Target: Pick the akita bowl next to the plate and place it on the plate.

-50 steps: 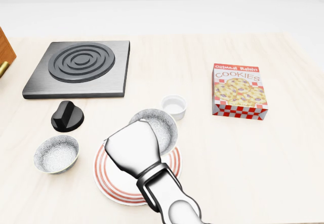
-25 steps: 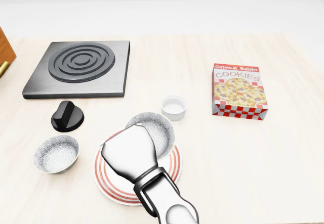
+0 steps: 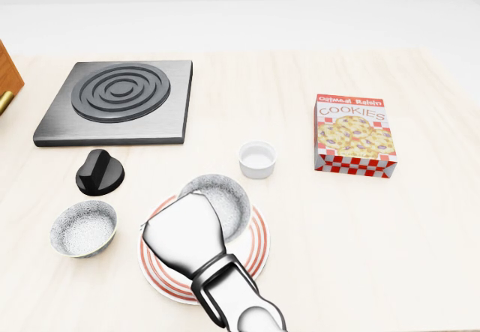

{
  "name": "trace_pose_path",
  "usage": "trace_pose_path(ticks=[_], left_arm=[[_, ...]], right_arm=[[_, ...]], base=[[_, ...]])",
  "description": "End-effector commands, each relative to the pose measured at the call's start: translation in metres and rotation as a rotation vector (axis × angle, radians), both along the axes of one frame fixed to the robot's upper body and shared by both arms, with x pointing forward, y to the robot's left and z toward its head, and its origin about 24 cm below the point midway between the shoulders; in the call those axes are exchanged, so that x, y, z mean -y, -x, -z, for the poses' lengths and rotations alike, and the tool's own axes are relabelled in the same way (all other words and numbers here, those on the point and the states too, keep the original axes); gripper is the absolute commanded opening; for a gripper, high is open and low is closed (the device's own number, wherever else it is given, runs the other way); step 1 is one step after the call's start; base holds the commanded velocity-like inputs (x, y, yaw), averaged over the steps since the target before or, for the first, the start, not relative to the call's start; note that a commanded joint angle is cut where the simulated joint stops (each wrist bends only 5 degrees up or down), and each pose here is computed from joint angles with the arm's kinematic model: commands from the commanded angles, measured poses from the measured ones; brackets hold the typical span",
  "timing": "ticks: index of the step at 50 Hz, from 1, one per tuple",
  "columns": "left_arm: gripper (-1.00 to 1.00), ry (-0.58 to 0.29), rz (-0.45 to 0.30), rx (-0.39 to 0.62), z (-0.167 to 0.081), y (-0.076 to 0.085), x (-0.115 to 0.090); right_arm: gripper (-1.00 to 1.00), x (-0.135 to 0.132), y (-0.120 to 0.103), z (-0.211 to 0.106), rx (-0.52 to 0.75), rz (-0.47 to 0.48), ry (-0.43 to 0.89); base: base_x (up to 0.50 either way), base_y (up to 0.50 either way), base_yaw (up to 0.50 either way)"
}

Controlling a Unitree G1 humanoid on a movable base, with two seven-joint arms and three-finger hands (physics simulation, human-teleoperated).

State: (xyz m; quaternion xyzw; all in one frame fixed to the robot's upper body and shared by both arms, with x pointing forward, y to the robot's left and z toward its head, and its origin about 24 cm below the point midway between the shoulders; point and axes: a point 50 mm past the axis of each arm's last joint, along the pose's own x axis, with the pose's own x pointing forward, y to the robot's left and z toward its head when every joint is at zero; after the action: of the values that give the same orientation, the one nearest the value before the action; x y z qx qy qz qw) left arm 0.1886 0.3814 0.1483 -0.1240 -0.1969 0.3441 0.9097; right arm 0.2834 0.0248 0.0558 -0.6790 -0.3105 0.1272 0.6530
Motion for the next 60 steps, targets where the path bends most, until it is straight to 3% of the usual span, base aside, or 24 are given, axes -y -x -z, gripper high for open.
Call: trace_pose_path(ticks=[1,34,60], left_arm=[[1.00,0.006,0.007,-0.015,0.004,-0.002,0.000],[1.00,0.000,0.011,-0.005,0.002,-0.001,0.003],[1.00,-0.015,0.019,-0.001,0.000,-0.003,0.009]], right_arm=[[-1.00,-0.011,0.005,0.009,0.002,-0.046,-0.015],[-1.00,-0.013,-0.001,0.016,-0.021,-0.055,-0.003],[-1.00,-0.014,0.000,0.013,-0.209,-0.011,-0.074]], base=[[0.00,0.00,0.00],[0.00,0.00,0.00],[0.00,0.00,0.00]])
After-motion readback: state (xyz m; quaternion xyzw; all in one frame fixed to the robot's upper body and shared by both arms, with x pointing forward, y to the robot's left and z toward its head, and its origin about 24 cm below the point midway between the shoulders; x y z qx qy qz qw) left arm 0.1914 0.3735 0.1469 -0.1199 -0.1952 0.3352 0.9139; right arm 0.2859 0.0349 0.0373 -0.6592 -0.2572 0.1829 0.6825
